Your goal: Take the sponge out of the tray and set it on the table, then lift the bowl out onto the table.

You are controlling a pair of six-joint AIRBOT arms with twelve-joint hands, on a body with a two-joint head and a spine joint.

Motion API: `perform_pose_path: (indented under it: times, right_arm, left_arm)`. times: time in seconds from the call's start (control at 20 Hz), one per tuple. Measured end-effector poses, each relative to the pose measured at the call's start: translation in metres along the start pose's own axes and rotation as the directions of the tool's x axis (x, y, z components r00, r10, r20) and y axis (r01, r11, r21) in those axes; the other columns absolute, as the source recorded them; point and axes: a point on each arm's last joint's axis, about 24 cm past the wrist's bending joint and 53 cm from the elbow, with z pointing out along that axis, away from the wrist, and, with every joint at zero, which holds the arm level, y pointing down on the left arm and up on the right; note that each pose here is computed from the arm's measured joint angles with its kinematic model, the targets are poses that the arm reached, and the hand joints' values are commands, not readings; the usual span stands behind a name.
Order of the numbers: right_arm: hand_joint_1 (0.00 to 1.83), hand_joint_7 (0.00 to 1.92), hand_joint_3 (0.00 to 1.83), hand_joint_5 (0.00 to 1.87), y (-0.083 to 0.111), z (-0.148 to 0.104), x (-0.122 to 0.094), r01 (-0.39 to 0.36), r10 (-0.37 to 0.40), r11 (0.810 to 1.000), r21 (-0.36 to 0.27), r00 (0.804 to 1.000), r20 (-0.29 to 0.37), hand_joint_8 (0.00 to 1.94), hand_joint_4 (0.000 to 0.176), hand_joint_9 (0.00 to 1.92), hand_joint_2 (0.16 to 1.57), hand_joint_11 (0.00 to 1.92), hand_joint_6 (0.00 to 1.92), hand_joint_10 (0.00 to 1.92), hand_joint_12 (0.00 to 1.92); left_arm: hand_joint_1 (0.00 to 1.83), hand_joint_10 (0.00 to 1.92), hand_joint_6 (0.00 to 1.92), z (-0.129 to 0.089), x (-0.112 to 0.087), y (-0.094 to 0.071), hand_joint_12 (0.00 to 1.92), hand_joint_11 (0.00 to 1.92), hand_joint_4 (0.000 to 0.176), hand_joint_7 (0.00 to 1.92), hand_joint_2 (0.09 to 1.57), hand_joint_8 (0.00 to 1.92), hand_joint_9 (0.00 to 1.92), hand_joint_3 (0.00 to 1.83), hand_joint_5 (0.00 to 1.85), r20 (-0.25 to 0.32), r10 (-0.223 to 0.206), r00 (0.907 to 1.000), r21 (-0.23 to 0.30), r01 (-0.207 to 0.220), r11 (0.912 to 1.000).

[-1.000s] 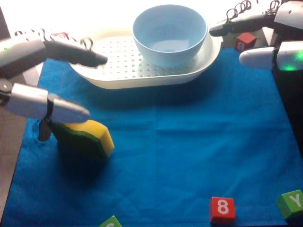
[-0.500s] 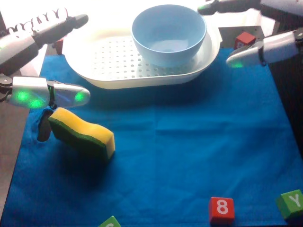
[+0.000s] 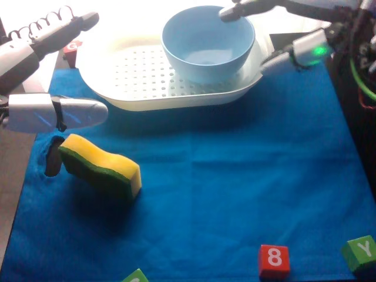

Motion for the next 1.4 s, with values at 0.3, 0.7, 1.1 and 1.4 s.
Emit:
perform_pose_path:
  times: [0.3,0.7,1.1,1.4]
  right_arm:
    - [0.78,0.25,0.01,0.39,0.002,0.025,0.022,0.041,-0.041,0.999,0.020,0.998,-0.044,0.00,0.162,0.17,1.00,0.00,0.00,0.00,0.32]
    - [0.91,0.28,0.00,0.44,-0.014,0.039,0.036,0.095,-0.088,0.992,0.088,0.993,-0.077,0.00,0.127,0.20,0.99,0.00,0.00,0.00,0.40]
    - [0.99,0.30,0.00,0.46,-0.023,0.054,0.052,0.126,-0.113,0.983,0.134,0.988,-0.103,0.01,0.091,0.24,1.02,0.02,0.01,0.01,0.47]
    - [0.98,0.33,0.01,0.46,-0.014,0.063,0.065,0.130,-0.117,0.985,0.110,0.986,-0.122,0.00,0.056,0.26,1.08,0.01,0.00,0.00,0.64]
  left_arm:
    - [0.56,0.00,0.00,0.000,-0.001,-0.001,0.00,0.00,0.176,0.00,0.88,0.00,0.00,0.00,0.00,0.007,-0.004,1.0000,0.006,0.004,1.0000]
    - [0.57,0.00,0.00,0.001,0.002,-0.005,0.00,0.00,0.176,0.00,0.87,0.00,0.00,0.00,0.01,0.009,-0.021,0.9997,0.022,0.021,0.9995]
    - [0.59,0.00,0.00,0.002,0.001,-0.004,0.00,0.00,0.176,0.00,0.90,0.00,0.00,0.01,0.02,0.007,-0.027,0.9996,0.026,0.027,0.9993]
    - [0.56,0.00,0.00,0.002,0.000,-0.005,0.00,0.00,0.168,0.00,0.92,0.00,0.00,0.01,0.02,0.009,-0.032,0.9994,0.029,0.032,0.9991]
